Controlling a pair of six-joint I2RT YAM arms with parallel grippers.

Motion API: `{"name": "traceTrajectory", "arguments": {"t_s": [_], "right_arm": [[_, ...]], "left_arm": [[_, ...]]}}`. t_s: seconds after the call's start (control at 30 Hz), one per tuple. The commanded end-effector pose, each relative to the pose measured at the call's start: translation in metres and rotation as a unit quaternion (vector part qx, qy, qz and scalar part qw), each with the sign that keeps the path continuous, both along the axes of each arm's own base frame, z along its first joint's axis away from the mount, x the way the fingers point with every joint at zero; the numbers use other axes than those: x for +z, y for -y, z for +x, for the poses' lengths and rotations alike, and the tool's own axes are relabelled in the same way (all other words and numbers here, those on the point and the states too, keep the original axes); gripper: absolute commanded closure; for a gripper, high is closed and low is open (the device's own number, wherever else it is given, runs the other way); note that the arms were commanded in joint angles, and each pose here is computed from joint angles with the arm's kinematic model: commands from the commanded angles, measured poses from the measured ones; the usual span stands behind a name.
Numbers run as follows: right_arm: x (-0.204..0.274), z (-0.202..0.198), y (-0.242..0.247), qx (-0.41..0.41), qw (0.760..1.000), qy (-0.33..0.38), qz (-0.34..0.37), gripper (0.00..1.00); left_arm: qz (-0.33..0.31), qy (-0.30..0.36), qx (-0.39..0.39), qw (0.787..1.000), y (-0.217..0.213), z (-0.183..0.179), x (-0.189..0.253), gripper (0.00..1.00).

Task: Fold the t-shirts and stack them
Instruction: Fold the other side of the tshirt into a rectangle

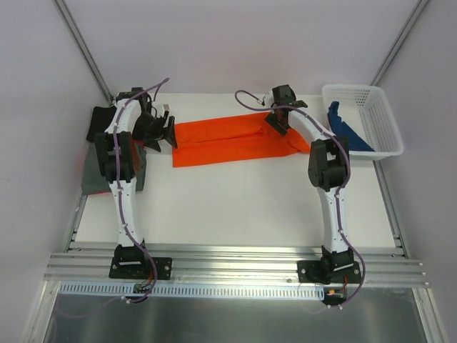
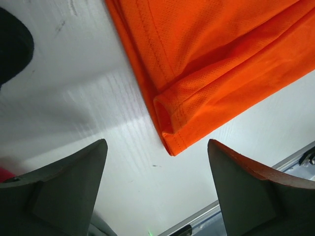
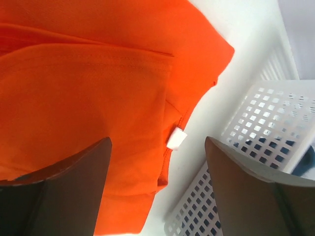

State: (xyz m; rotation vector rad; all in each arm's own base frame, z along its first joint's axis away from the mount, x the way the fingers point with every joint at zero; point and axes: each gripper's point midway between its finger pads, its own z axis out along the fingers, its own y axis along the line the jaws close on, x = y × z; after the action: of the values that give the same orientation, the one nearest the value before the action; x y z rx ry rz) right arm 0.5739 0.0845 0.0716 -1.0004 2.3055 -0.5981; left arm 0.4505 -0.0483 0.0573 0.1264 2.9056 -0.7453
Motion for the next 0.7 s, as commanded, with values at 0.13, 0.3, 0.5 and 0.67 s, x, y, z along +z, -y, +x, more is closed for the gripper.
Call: {"name": "traceTrajectory", "arguments": {"t_s": [0.13, 0.3, 0.5, 0.67], "right_arm": [[0.095, -0.023, -0.003, -0.022, 0.996, 0.069, 0.050, 0.20], [0.096, -0.055, -0.018, -0.025, 0.992, 0.028, 0.120, 0.20], [0.099, -0.111, -0.072, -0.043, 0.936, -0.082, 0.340, 0.19], [0.103, -0.109, -0.079, -0.151, 0.854, -0.110, 0.486, 0.21]], "left_arm": [[0.023, 0.069, -0.007, 0.997, 0.002, -0.002, 0.063, 0.16], [0.018, 0.061, -0.011, 0.998, 0.009, -0.014, 0.065, 0.01], [-0.080, 0.101, -0.044, 0.991, 0.049, -0.004, 0.101, 0.01], [-0.116, 0.138, -0.052, 0.982, 0.089, 0.018, 0.119, 0.02]]}}
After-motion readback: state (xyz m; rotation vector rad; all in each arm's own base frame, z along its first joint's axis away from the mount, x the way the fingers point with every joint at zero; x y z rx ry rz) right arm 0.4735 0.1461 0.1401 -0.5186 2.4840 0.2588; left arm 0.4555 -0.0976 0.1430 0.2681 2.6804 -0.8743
